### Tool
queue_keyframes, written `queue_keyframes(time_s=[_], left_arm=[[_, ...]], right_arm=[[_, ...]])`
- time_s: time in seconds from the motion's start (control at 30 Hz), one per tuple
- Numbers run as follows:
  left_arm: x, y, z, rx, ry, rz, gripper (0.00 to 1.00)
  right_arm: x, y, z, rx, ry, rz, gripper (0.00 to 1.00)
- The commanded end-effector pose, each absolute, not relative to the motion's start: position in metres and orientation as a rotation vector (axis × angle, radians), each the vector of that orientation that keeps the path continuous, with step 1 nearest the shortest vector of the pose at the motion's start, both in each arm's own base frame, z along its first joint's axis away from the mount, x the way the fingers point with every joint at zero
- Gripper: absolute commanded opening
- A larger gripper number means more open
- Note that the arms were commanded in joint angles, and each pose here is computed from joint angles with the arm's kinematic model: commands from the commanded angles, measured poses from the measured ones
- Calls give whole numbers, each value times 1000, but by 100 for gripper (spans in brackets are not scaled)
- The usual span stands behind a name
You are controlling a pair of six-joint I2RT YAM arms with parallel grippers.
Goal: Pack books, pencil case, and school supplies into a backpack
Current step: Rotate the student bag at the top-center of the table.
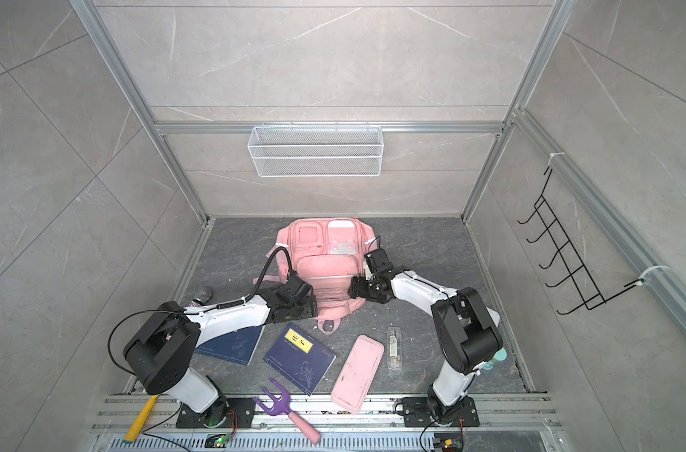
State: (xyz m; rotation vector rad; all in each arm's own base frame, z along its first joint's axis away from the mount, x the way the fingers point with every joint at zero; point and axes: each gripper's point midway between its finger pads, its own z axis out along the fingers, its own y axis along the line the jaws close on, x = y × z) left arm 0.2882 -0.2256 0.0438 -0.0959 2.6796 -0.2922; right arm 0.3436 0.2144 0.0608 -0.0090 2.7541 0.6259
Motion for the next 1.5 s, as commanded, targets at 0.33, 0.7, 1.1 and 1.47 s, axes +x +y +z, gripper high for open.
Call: queue_keyframes(time_s=[0.33, 0.7, 1.1, 1.47], left_arm=[[328, -179, 53, -192, 2650, -269, 66], [360, -125, 60, -323, 2641, -223, 66], [352, -149, 113, -156, 2557, -335, 69], [360, -228, 124, 127, 2534, -309, 71]], right_arm=[[327, 236, 54, -49, 2811, 611, 35], [327, 250, 83, -162, 2733, 532, 57], [375, 211, 113, -128, 2633, 347, 73], [396, 198, 103, -29, 2649, 417, 73]])
